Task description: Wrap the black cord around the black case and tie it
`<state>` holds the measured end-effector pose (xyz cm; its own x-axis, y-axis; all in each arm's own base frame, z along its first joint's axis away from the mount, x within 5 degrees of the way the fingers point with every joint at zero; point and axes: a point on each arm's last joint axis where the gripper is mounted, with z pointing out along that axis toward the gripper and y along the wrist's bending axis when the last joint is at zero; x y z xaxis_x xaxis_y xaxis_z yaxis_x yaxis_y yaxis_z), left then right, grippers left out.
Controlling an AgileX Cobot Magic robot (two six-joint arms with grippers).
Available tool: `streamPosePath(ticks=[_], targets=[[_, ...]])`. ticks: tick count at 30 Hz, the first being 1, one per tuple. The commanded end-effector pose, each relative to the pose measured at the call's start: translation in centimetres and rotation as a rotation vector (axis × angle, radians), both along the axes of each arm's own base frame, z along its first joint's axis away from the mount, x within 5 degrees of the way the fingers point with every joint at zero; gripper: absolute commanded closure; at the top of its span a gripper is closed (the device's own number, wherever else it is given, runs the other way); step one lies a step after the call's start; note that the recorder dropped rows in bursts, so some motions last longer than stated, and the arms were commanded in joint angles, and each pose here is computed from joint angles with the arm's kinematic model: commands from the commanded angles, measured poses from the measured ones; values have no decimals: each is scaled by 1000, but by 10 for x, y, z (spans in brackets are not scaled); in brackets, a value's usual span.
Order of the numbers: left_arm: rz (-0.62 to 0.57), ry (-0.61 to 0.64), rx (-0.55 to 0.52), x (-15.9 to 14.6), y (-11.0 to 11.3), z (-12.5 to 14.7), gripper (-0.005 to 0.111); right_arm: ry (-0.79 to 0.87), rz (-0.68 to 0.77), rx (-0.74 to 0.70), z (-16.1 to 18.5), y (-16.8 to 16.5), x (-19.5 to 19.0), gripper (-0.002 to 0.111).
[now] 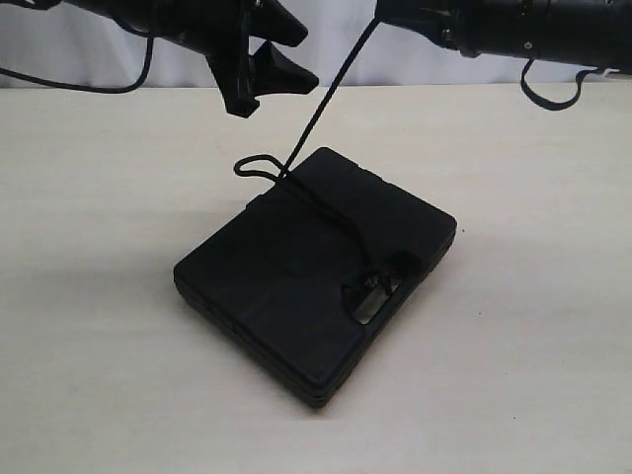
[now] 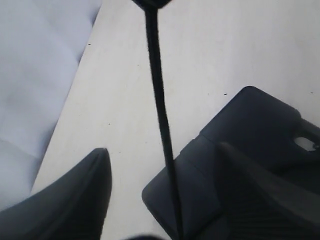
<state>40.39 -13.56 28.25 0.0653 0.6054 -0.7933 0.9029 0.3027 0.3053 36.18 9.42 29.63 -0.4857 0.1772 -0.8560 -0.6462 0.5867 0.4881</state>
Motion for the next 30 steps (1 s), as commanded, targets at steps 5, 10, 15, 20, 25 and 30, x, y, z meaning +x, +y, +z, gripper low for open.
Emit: streamPosePath(ticks=[5,10,15,20,25,30], targets=[[13,113,-111,10,-8,-25,49,-34,-2,8,9,-1,-2,104],[52,152,-202,19,-12,-37,49,-34,-2,8,9,-1,-2,104],[82,187,-250,25,-13,-48,49,-43,0,1,9,-1,-2,104],[109,191,-292,30,-14,-53,49,-43,0,1,9,-1,-2,104],[129,205,-347,33,-16,-58,60,-44,6,4,9,0,-2,104],[203,206,-356,39,-13,-61,90,-35,10,2,9,0,-2,102]])
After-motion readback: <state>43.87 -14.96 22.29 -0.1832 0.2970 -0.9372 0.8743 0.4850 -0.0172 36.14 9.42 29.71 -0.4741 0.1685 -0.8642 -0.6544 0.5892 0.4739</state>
